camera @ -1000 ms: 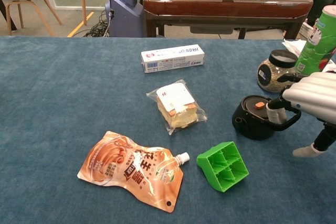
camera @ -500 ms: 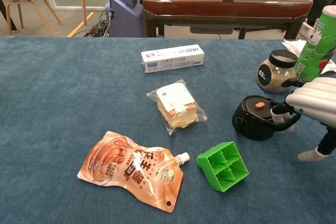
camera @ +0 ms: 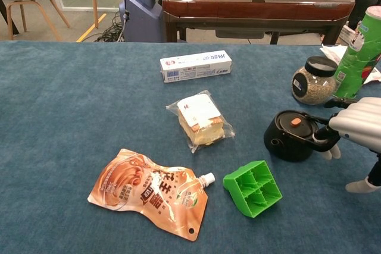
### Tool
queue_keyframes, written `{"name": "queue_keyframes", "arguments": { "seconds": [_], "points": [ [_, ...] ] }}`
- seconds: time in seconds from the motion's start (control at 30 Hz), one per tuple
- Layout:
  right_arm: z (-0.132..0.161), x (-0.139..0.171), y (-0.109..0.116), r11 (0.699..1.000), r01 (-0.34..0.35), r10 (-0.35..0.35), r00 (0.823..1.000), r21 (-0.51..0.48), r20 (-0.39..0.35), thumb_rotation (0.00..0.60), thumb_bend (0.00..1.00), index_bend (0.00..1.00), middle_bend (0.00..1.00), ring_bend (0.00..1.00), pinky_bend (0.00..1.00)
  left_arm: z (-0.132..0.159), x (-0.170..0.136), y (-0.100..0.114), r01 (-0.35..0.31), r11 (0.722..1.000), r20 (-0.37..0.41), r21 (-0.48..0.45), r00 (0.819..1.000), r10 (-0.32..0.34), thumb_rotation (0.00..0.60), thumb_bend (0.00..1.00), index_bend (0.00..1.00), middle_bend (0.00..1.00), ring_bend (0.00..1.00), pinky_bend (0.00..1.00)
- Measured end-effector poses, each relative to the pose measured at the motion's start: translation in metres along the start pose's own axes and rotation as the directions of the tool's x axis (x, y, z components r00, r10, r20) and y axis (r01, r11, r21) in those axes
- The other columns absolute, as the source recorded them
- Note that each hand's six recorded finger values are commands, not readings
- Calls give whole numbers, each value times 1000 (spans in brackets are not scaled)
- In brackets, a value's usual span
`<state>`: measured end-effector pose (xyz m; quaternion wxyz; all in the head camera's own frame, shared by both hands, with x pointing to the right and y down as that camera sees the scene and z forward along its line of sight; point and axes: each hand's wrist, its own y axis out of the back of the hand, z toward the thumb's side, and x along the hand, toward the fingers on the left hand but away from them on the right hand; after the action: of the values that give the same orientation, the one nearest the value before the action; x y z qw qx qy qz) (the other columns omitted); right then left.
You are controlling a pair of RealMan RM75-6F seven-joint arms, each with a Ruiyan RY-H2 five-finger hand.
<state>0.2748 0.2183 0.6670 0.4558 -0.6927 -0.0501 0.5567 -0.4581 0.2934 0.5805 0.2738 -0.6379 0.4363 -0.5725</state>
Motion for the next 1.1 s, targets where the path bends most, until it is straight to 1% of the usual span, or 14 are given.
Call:
{"name": "queue_keyframes", "arguments": {
  "seconds": [0.23,0.47,0.7,0.83,0.97,1.1],
  "points": [
    [-2,0,0,1000,2,-2,1000,0,7,600,114,489,484,348,10,1,0,1,-4,1000,2,-1,1000,4,600,247,92,86,124,0],
    [-3,0,-4,1000,-12,12,1000,8,7,600,115,502,492,357,10,1,0,1,-2,1000,1,0,1000,2,600,247,92,86,124,0],
    [-4,0,-7,1000,-24,24,1000,13,11,600,115,548,528,395,10,-1,0,0,2,1000,-3,0,1000,-2,600,247,92,86,124,0],
    [-4,-3,-5,1000,-13,13,1000,9,14,600,115,614,586,456,10,-1,0,-1,4,1000,-4,0,1000,-4,600,247,92,86,124,0],
    [-3,-9,1,1000,7,-7,1000,-3,15,600,115,718,682,566,10,-2,0,0,3,1000,-8,0,1000,-3,600,247,92,86,124,0],
    [-2,-15,6,1000,18,-17,1000,-19,13,600,114,794,745,635,10,-3,0,0,3,1000,-11,-1,1000,-3,600,247,92,86,124,0]
  ]
}}
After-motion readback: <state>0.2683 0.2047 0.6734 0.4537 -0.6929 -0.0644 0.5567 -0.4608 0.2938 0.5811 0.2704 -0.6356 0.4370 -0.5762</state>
